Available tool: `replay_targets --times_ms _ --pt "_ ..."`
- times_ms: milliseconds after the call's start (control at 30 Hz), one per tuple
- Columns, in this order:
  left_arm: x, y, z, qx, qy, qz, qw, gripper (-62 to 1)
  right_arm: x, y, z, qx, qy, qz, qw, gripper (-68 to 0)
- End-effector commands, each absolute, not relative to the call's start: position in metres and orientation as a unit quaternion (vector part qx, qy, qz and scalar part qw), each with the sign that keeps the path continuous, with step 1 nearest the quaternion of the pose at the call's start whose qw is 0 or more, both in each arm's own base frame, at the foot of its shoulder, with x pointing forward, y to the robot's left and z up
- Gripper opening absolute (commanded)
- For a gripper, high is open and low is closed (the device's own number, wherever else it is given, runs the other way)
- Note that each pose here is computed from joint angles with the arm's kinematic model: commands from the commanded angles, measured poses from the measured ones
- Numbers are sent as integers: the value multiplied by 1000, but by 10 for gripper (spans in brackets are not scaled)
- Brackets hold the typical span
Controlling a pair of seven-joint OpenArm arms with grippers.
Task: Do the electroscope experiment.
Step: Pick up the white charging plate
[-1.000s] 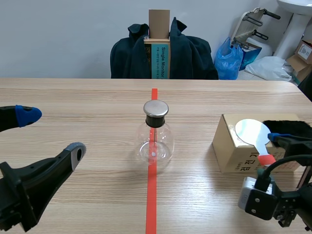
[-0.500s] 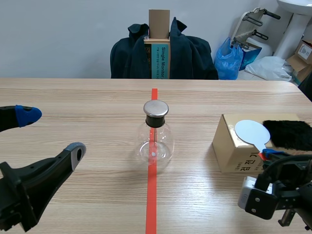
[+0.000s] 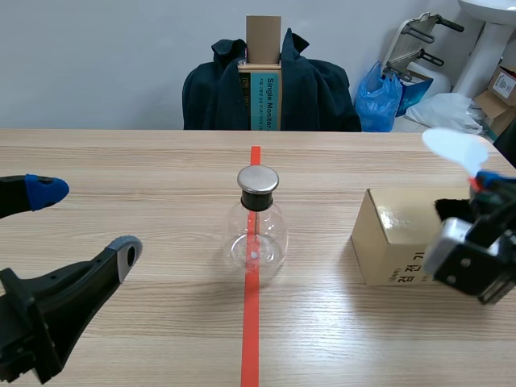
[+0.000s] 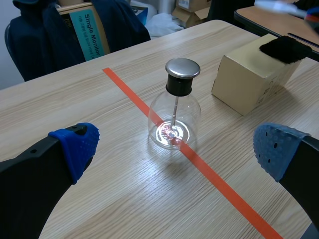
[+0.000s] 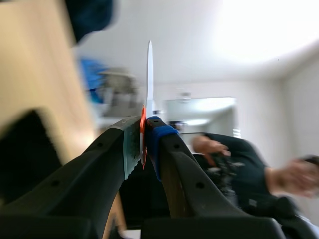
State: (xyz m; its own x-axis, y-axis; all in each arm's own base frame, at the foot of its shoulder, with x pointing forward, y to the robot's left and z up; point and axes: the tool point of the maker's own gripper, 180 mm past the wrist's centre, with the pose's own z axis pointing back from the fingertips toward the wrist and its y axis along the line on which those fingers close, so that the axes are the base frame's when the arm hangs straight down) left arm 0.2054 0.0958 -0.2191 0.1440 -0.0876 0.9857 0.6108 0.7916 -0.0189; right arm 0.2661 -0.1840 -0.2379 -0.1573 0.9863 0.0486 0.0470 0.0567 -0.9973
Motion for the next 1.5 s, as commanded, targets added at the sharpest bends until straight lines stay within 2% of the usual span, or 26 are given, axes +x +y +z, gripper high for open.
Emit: replay_targets --times_ms 0,267,467,667,1033,1200,1467 --pt "205 92 -214 -224 -615 -235 719 14 264 -187 -208 -481 -581 494 432 -668" --pt "205 92 -214 -224 -615 -236 719 14 240 -190 -108 -557 -658 379 337 -668" --pt "205 92 -214 -224 -615 -236 719 14 229 -188 -78 -576 -684 334 298 -668" --pt "205 92 -214 -224 -615 -236 719 14 225 -184 -73 -577 -691 333 281 -668" --pt "205 92 -214 -224 -615 -236 719 14 218 -154 -76 -545 -711 383 223 -668" --pt "205 92 -214 -224 -615 -236 719 14 213 -132 -82 -524 -718 418 187 -668" --pt "205 92 -214 -224 -615 -236 719 14 214 -113 -108 -498 -713 457 185 -668"
